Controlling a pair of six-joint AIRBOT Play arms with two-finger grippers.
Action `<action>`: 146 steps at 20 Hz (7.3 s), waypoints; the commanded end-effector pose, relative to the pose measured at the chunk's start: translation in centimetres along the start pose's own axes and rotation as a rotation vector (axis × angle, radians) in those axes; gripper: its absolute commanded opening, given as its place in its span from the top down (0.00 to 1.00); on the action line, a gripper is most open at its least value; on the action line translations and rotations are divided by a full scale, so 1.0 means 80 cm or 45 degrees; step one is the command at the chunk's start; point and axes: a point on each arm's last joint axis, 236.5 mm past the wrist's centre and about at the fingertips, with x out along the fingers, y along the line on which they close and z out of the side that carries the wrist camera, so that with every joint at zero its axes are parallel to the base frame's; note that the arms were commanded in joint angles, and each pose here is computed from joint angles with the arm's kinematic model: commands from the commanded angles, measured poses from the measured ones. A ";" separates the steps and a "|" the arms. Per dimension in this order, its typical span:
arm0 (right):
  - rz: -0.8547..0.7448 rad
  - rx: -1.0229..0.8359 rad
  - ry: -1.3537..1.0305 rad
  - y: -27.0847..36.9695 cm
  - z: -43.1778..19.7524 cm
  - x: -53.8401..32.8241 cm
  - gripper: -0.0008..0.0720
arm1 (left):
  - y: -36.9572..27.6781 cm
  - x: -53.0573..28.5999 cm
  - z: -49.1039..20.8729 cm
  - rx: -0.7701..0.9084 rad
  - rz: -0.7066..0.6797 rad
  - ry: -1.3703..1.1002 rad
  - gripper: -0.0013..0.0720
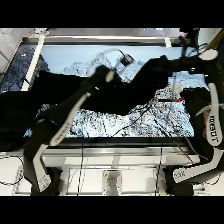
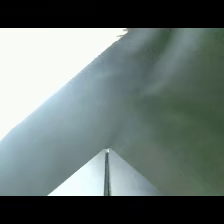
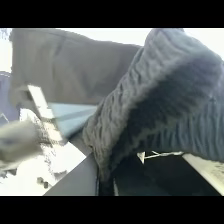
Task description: Fold the clothes and pants, and hang the long-sleeved shirts on hangers.
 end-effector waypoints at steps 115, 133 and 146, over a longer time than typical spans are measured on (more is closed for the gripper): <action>-0.479 -0.049 0.275 -0.045 -0.214 -0.051 0.26 | -0.071 0.006 -0.138 -0.745 -0.787 0.086 0.03; -0.565 -0.111 0.279 -0.065 -0.211 -0.058 0.26 | 0.092 -0.085 -0.115 -0.633 -0.330 0.007 0.97; -0.198 0.153 0.098 -0.070 -0.156 0.088 0.05 | 0.126 -0.080 -0.229 -0.711 -0.182 0.362 0.06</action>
